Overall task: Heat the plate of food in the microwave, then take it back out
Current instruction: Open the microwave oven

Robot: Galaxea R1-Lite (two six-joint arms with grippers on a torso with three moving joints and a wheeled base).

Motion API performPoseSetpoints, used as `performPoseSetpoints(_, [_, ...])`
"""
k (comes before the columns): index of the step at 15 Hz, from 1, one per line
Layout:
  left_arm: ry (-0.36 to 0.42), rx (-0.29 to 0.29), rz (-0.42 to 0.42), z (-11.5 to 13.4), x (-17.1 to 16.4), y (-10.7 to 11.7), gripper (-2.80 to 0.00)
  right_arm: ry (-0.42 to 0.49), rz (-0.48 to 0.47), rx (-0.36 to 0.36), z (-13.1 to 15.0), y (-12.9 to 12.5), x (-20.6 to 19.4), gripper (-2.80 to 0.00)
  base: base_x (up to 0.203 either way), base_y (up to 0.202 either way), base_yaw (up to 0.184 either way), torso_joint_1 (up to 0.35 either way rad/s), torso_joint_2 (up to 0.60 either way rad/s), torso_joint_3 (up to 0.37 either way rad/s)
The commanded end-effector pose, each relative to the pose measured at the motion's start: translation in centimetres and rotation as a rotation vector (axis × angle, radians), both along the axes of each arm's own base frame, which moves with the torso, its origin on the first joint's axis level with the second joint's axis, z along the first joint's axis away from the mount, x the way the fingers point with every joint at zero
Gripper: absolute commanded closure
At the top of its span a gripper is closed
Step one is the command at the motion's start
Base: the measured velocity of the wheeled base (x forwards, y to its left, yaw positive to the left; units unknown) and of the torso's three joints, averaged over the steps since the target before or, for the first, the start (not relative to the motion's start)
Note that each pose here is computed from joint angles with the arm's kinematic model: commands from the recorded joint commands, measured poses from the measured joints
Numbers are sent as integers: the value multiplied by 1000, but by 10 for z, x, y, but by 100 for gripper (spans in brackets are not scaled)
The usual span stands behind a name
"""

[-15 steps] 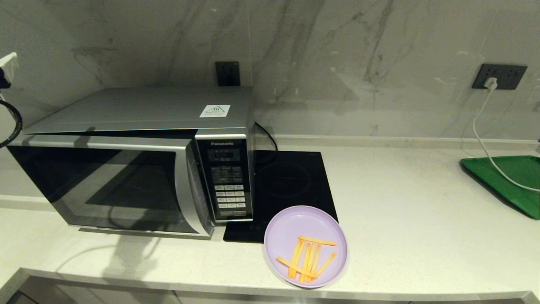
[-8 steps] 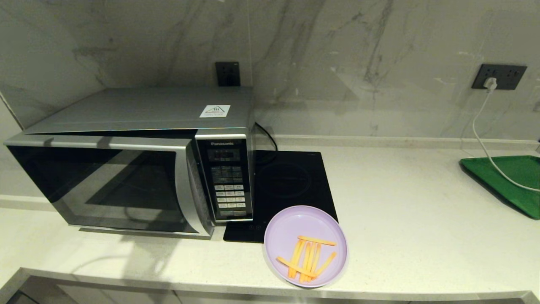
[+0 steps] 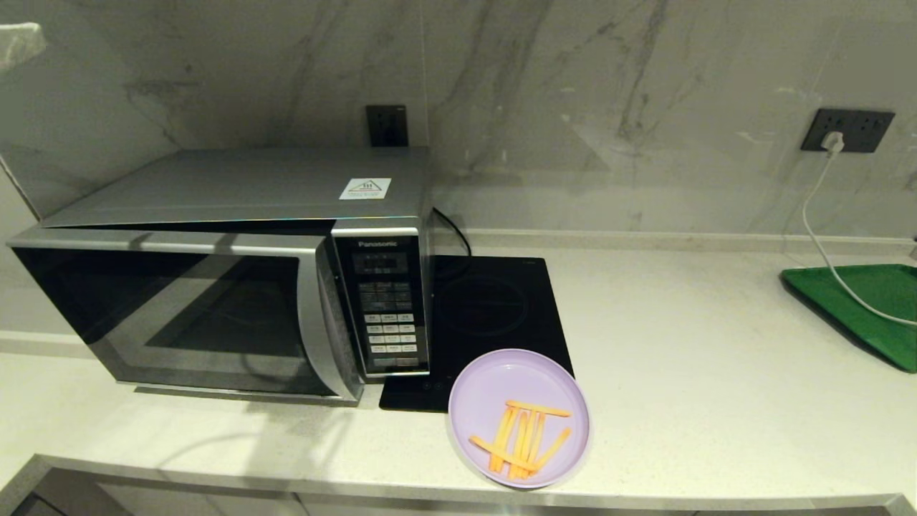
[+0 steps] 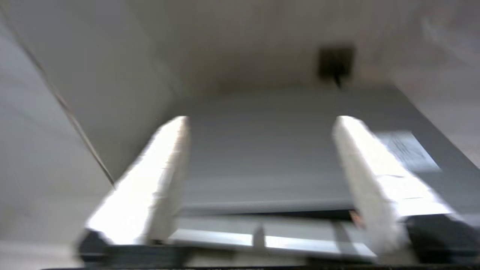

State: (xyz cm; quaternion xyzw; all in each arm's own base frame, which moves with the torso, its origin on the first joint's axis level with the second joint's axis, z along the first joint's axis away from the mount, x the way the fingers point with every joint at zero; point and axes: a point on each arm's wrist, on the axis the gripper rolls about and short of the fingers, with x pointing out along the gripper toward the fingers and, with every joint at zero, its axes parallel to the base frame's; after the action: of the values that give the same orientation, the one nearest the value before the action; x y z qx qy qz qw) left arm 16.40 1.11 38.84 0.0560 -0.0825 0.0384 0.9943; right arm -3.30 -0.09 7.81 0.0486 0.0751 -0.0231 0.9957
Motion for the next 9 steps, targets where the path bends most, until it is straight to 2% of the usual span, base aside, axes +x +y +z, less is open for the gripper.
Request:
performPoseSetpoints(1, [93, -26, -37, -4, -1, -14, 0, 2, 0, 1, 0, 0, 0, 0, 0, 0, 0, 0, 0, 0])
performPoseSetpoints(5, [221, -116, -91, -4, 1, -42, 0, 2, 0, 1, 0, 0, 0, 0, 0, 0, 0, 0, 0, 0])
performPoseSetpoints(7, [333, -158, -35, -9, 18, -53, 0, 2, 0, 1, 0, 0, 0, 0, 0, 0, 0, 0, 0, 0])
performPoseSetpoints(9, [405, -141, 17, -15, 34, -65, 0, 2, 0, 1, 0, 0, 0, 0, 0, 0, 0, 0, 0, 0])
